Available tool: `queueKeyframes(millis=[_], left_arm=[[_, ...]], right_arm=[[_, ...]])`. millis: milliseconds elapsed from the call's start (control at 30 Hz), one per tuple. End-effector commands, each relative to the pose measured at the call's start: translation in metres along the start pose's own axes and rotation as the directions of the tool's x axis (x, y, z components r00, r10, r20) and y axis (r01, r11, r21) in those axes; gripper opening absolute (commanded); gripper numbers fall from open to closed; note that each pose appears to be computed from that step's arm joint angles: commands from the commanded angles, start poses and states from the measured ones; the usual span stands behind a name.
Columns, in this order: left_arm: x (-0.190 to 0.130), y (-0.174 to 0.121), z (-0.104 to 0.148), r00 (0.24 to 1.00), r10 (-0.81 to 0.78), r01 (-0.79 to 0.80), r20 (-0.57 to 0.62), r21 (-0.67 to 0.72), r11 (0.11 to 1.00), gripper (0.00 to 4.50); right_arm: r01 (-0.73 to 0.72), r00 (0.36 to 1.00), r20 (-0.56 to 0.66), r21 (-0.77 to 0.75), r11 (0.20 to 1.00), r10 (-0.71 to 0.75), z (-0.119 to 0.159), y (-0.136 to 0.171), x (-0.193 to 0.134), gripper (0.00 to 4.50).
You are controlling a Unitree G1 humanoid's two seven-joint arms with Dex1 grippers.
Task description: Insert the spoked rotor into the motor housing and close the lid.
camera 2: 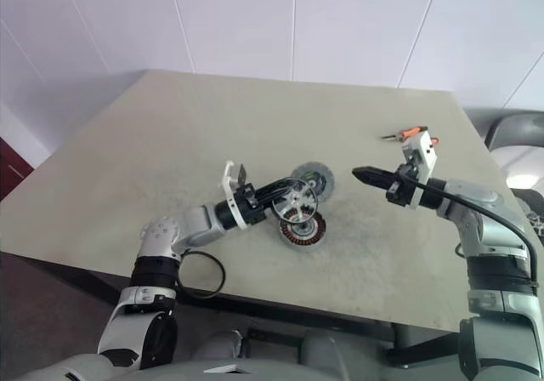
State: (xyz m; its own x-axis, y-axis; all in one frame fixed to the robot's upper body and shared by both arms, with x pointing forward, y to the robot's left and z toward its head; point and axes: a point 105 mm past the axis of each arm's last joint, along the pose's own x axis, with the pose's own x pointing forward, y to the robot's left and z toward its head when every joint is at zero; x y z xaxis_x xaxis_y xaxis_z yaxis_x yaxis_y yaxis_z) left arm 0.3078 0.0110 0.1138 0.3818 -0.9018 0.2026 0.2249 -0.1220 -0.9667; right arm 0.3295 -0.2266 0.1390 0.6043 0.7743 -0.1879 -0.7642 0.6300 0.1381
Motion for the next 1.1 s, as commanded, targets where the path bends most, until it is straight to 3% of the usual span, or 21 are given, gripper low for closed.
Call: queueKeyframes(millis=[33, 700, 833, 1100], left_arm=[[0.006, -0.008, 0.003, 1.0, -0.028, 0.028, -0.013, 0.026, 0.999, 0.34], [0.006, 0.007, -0.014, 0.997, 0.005, -0.004, -0.081, 0.015, 1.0, 0.34], [-0.047, 0.078, 0.006, 0.991, 0.122, -0.123, 0.049, 0.004, 0.992, 0.34], [-0.049, 0.092, 0.011, 0.996, 0.085, -0.087, 0.036, 0.056, 0.995, 0.34]], right_arm=[[0.006, 0.999, 0.051, -0.046, 0.999, -0.004, 0.019, 0.003, -0.003, 0.0], [0.016, 0.998, 0.053, -0.026, 1.0, -0.015, 0.017, 0.011, 0.001, 0.0], [0.025, 0.998, 0.052, -0.014, 1.0, -0.024, 0.013, 0.012, 0.0, 0.0], [0.031, 0.998, 0.055, -0.01, 0.999, -0.031, 0.014, 0.013, -0.001, 0.0]])
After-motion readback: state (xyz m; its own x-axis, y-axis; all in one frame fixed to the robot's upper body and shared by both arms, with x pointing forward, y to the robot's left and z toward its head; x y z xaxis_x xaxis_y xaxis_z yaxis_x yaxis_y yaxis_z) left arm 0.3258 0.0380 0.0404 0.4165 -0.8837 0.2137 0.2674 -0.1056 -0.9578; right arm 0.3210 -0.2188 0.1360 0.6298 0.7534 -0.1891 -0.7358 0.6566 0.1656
